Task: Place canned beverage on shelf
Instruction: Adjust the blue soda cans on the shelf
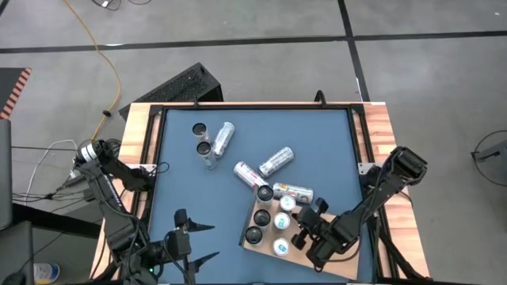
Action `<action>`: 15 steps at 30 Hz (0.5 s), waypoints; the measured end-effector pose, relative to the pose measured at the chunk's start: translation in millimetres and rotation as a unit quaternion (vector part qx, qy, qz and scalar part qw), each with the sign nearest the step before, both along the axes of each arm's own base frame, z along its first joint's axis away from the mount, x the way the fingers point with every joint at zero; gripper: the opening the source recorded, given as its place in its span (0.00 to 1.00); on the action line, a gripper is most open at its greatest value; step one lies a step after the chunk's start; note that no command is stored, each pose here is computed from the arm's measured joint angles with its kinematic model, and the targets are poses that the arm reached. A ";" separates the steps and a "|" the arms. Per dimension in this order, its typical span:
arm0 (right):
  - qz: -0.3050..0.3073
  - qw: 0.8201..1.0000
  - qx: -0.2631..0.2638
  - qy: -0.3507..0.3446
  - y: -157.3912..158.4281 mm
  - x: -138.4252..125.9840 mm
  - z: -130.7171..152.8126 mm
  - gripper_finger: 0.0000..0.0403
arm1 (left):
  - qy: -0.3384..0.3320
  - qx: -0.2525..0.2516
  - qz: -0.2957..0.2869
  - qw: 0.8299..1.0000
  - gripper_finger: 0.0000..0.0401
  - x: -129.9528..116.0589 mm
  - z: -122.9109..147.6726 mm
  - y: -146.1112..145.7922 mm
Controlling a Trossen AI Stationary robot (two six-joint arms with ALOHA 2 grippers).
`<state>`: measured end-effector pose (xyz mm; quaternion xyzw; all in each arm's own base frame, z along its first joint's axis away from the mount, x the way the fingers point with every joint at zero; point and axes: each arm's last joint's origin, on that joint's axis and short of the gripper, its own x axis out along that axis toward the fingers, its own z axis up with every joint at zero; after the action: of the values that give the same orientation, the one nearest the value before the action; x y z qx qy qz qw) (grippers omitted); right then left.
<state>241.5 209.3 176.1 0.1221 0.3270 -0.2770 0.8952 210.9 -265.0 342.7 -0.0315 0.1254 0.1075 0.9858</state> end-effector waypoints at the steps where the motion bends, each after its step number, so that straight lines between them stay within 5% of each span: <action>1: 0.003 1.000 0.002 -0.001 1.5 -0.8 0.1 0.00 | 0.000 0.000 0.000 1.000 0.77 0.0 0.0 0.0; 15: 0.072 0.987 0.124 -0.072 60.9 -27.0 21.2 0.00 | 0.001 -0.001 -0.002 1.000 0.77 0.0 -0.1 -0.1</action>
<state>214.5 270.2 197.4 0.2280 0.3012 -0.1591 0.9121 210.9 -265.1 342.6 -0.0321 0.1266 0.1057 0.9858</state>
